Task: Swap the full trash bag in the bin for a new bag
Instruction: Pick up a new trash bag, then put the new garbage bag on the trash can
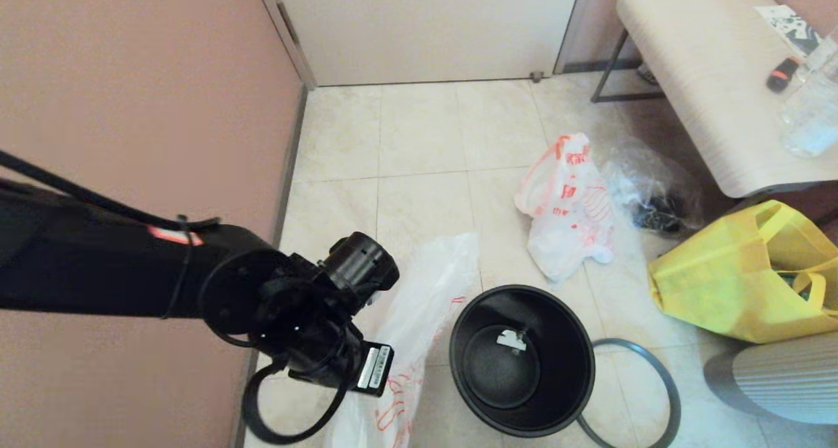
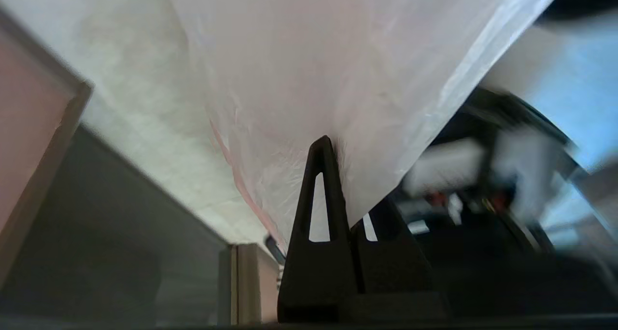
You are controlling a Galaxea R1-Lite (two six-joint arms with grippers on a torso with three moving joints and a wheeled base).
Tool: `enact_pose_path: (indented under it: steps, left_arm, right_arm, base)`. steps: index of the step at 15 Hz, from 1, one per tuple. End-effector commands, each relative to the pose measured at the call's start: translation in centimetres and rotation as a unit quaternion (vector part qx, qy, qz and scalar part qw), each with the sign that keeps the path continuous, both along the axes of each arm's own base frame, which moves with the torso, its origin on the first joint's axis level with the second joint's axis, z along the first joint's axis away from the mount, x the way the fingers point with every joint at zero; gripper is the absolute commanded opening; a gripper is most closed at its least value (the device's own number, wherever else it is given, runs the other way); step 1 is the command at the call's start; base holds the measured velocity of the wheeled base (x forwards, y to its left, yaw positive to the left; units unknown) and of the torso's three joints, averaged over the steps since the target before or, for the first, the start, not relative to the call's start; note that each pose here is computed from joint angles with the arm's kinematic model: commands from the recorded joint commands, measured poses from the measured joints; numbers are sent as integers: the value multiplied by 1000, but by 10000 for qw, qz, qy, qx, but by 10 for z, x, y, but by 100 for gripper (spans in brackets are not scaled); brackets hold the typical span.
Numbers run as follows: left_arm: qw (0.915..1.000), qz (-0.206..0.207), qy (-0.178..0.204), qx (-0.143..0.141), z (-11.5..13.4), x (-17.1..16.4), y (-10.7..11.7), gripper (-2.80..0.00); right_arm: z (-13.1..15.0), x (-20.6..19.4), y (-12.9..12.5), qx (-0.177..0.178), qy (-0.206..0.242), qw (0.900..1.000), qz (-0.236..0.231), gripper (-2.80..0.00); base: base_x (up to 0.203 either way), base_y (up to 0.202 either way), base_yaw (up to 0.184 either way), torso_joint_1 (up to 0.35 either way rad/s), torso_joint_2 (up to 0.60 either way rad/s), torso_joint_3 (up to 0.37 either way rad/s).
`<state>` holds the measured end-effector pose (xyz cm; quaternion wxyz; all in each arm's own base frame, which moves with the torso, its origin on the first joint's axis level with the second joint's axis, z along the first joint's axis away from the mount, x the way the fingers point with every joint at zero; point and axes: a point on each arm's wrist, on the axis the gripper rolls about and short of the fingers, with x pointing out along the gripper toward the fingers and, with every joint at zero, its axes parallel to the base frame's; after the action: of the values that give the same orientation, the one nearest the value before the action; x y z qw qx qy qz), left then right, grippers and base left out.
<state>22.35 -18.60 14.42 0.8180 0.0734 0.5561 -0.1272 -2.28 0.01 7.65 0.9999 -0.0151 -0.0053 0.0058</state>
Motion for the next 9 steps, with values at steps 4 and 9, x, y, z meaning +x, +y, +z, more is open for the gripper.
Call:
enact_pose_path:
  steps: [4, 9]
  left_arm:
    - [9940, -813, -272, -676, 75, -71, 4, -280]
    - [9870, -956, -496, -1191, 117, -81, 11, -280]
  right_arm:
    - [-1, 0, 0, -2, 21, 10000, 3, -280]
    - [-1, 0, 0, -2, 16, 10000, 3, -280]
  base:
    - [0, 0, 0, 0, 0, 0]
    - [0, 0, 0, 0, 0, 0]
